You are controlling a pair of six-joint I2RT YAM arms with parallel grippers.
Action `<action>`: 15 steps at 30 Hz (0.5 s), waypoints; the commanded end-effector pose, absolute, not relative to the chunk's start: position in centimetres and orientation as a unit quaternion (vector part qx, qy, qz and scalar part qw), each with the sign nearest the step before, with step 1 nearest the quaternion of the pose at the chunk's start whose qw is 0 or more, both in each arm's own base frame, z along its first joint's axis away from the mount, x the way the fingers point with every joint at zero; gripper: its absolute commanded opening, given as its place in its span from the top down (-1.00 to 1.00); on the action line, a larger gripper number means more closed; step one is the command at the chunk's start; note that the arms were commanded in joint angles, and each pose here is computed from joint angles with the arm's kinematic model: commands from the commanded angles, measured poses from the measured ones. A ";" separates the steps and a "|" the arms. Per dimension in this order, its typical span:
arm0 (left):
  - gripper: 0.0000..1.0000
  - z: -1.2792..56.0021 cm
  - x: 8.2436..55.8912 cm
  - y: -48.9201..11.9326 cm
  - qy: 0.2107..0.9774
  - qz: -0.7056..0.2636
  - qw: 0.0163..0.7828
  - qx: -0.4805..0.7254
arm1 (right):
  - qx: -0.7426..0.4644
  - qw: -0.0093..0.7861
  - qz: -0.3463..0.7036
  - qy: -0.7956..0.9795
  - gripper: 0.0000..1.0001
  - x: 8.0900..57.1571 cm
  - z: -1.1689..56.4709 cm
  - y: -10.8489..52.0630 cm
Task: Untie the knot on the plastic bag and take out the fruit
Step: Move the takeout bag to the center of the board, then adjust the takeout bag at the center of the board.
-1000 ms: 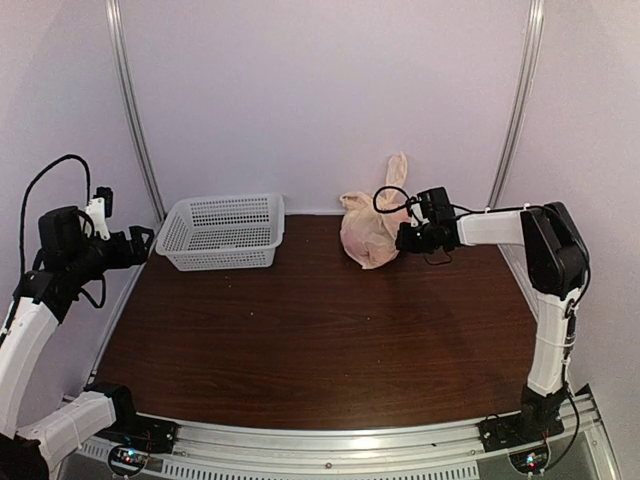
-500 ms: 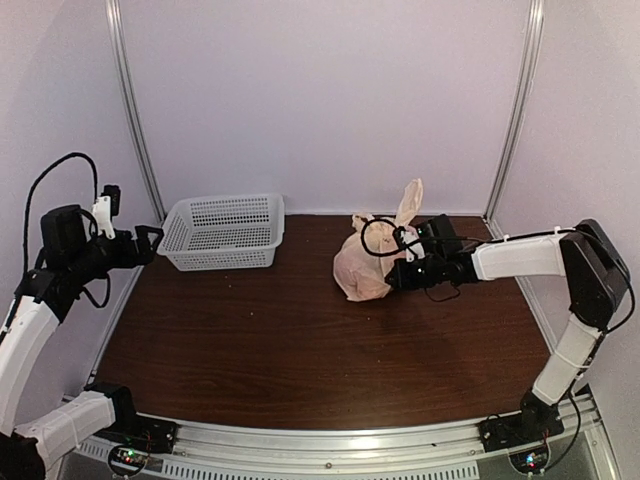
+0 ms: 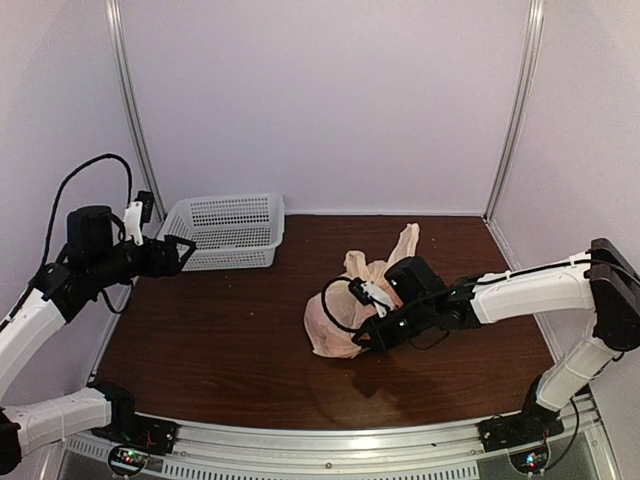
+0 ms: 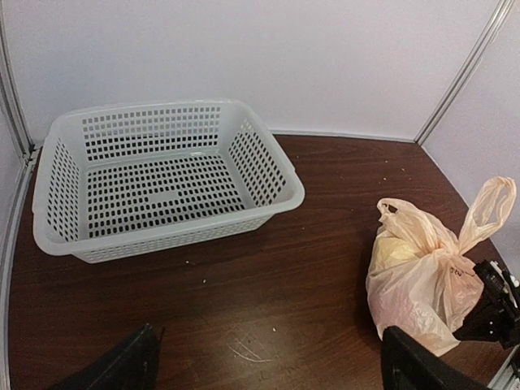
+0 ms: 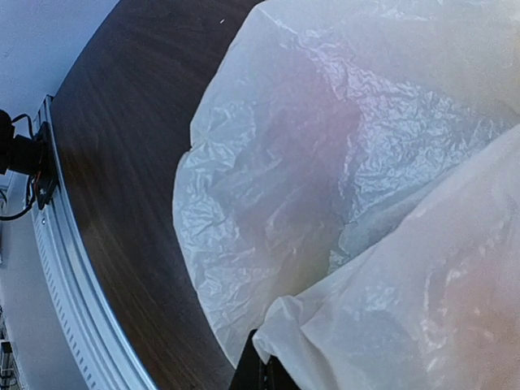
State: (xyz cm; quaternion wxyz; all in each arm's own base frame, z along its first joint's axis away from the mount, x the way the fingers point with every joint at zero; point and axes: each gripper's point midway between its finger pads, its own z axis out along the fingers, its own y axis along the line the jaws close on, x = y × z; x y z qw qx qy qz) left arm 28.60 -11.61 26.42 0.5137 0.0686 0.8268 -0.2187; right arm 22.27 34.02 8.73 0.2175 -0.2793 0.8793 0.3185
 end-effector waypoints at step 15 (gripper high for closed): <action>-0.92 24.9 29.2 -19.6 0.827 -0.267 0.480 0.124 | -0.376 0.172 0.406 0.815 0.39 10.2 12.8 41.0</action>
